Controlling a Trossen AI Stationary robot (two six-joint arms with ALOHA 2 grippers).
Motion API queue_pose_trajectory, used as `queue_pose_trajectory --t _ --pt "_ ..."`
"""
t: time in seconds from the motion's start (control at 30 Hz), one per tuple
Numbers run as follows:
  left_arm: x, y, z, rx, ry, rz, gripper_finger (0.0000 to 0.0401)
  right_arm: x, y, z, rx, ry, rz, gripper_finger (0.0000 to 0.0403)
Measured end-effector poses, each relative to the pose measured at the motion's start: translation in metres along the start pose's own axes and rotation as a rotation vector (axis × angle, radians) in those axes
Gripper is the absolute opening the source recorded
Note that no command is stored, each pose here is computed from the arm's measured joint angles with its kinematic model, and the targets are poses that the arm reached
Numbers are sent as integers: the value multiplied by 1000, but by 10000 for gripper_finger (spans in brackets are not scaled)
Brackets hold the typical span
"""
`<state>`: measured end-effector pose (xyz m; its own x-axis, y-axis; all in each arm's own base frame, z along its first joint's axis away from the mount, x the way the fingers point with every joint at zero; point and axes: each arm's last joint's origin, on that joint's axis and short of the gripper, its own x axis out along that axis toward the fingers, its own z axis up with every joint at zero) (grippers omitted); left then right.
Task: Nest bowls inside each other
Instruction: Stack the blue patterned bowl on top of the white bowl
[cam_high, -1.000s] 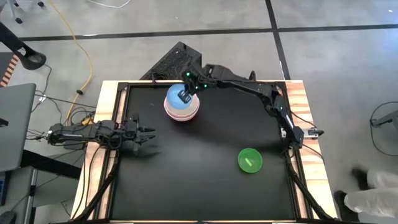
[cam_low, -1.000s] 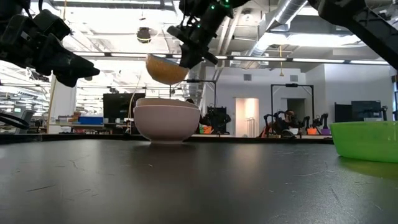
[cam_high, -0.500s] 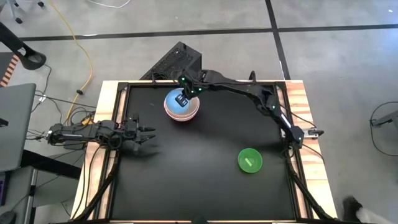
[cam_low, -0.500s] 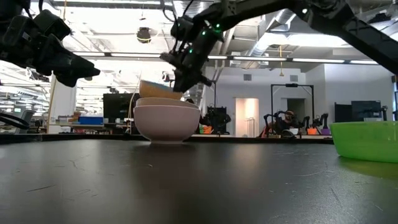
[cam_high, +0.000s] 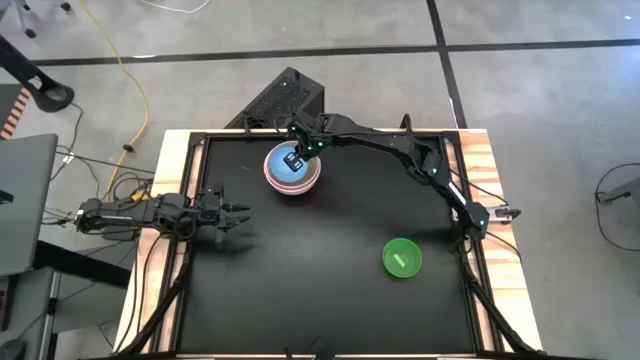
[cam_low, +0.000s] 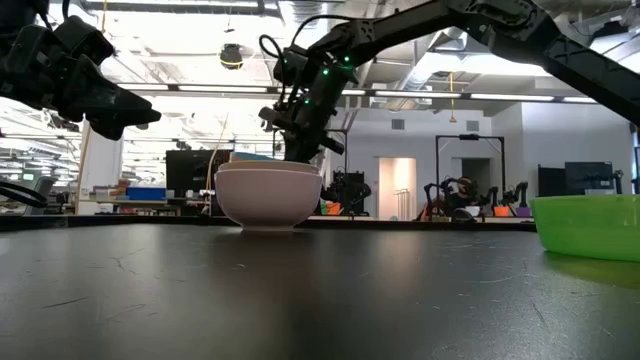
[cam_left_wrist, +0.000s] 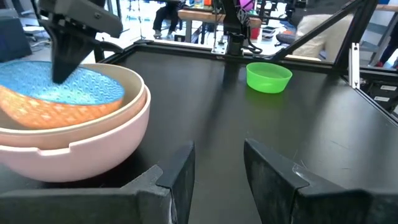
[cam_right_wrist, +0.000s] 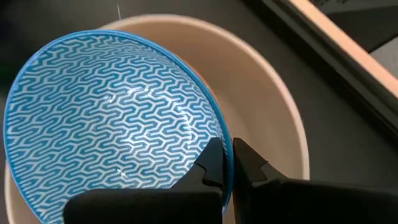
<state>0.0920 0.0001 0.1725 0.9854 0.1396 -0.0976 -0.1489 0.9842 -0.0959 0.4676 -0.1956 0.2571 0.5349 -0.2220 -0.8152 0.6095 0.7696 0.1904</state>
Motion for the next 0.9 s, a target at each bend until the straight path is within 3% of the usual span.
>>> queue_pose_trajectory --t 0.63,0.9 --pt "0 0 0 -10 0 0 128 -1 -4 -2 23 31 -14 17" --pt "0 0 0 -11 0 0 128 -1 -2 -2 21 22 -14 74"
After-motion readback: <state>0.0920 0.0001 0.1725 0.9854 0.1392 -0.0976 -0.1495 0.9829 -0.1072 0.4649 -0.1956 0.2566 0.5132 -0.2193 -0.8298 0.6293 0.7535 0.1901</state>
